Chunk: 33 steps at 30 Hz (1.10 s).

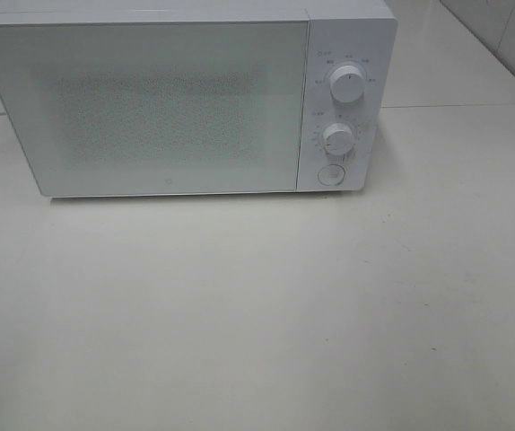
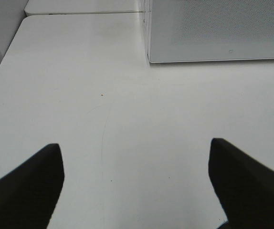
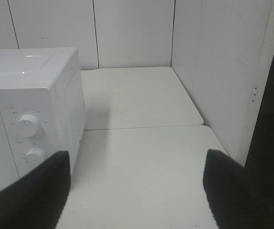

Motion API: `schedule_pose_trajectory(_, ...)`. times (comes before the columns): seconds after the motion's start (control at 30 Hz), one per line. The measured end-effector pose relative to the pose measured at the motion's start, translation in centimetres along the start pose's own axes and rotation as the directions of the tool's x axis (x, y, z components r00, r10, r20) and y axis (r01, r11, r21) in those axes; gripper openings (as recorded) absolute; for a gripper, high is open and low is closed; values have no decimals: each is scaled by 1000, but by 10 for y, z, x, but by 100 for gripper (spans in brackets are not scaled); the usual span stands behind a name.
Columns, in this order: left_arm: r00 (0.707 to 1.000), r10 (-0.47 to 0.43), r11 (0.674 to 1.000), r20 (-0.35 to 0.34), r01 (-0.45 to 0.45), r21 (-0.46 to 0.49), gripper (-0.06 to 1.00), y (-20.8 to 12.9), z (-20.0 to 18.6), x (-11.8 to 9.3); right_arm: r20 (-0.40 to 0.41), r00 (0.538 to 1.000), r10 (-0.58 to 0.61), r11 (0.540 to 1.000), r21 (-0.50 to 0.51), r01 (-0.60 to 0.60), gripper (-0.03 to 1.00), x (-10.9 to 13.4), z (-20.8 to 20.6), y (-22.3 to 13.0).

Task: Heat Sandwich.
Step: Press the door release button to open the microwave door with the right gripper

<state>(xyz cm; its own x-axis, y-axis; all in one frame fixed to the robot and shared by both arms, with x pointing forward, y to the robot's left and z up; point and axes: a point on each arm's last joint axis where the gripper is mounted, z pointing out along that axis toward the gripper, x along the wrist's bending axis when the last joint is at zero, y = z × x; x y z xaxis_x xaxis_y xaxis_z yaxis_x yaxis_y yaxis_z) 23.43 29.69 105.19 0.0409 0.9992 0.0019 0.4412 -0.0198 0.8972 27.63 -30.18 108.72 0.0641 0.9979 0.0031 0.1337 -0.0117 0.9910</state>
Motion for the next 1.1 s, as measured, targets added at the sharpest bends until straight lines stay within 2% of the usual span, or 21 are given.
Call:
schedule_pose_trajectory(0.33, 1000, 0, 1000, 0, 0, 0, 76, 0, 0, 0, -5, 1000, -4, 999, -37, 4, 75, 1, 37, 15)
schedule_pose_trajectory(0.53, 1000, 0, 1000, 0, 0, 0, 76, 0, 0, 0, -11, 1000, -9, 991, -136, 7, 75, 2, 64, 28)
schedule_pose_trajectory(0.67, 1000, 0, 1000, 0, 0, 0, 76, 0, 0, 0, -15, 1000, -9, 989, -148, 7, 74, 3, 76, 29)
schedule_pose_trajectory(0.8, 1000, 0, 1000, 0, 0, 0, 76, 0, 0, 0, -67, 997, -25, 992, -127, 17, 72, 10, 94, 26)
schedule_pose_trajectory(1.0, 1000, 0, 1000, 0, 0, 0, 76, 0, 0, 0, -193, 962, -193, 978, -116, 173, 63, 34, 125, 16)
schedule_pose_trajectory(1.1, 1000, 0, 1000, 0, 0, 0, 76, 0, 0, 0, -223, 949, -223, 973, -118, 201, 58, 40, 133, 12)
